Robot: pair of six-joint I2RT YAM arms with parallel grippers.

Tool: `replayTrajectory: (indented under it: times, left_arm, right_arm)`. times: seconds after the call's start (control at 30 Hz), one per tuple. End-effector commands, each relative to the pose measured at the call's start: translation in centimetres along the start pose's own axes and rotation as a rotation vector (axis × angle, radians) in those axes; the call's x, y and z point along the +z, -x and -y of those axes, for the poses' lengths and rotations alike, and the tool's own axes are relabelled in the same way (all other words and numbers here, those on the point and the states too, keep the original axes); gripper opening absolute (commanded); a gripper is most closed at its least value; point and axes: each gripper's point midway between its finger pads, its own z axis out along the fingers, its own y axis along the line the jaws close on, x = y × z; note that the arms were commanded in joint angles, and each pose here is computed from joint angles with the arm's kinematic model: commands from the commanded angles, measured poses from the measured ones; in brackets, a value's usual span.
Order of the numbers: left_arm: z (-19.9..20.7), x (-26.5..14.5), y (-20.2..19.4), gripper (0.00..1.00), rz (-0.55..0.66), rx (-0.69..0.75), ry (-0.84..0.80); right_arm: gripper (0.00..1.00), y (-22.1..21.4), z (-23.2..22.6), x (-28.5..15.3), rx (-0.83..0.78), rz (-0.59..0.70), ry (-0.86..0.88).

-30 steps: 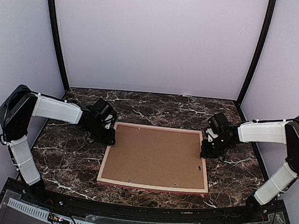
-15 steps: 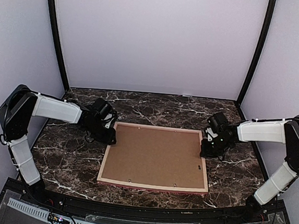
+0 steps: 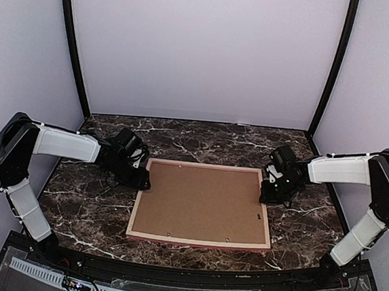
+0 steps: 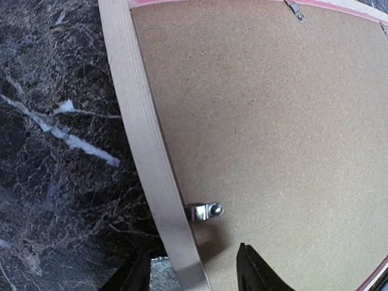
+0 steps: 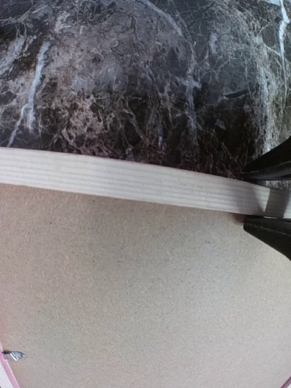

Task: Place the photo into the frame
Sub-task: Press the fastener onto the backboard.

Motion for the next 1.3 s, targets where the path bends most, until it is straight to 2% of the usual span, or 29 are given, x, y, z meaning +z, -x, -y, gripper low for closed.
replayTrajectory:
  times: [0.0, 0.33, 0.63, 0.93, 1.27]
  left_arm:
    - [-0.7, -0.7, -1.4, 0.47, -0.019, -0.039, 0.017]
    - [-1.1, -0.5, -2.5, 0.32, -0.034, -0.072, 0.023]
    - [-2.1, -0.8, -3.0, 0.20, -0.014, -0.140, 0.073]
    - [-1.7, -0.6, -3.1, 0.17, -0.002, -0.178, 0.077]
    - [-1.2, 0.1, -3.5, 0.17, -0.023, -0.175, 0.074]
  right_arm:
    - [0.24, -0.7, 0.3, 1.0, -0.008, -0.032, -0.016]
    - [0.33, -0.6, 0.2, 0.6, 0.002, -0.023, -0.010]
    - [0.51, 0.1, -0.5, -1.1, 0.019, 0.011, 0.025]
    - [0.57, -2.1, -1.6, -2.2, 0.023, -0.010, 0.072]
    - [0.58, -6.0, -2.5, -1.9, 0.002, -0.060, 0.086]
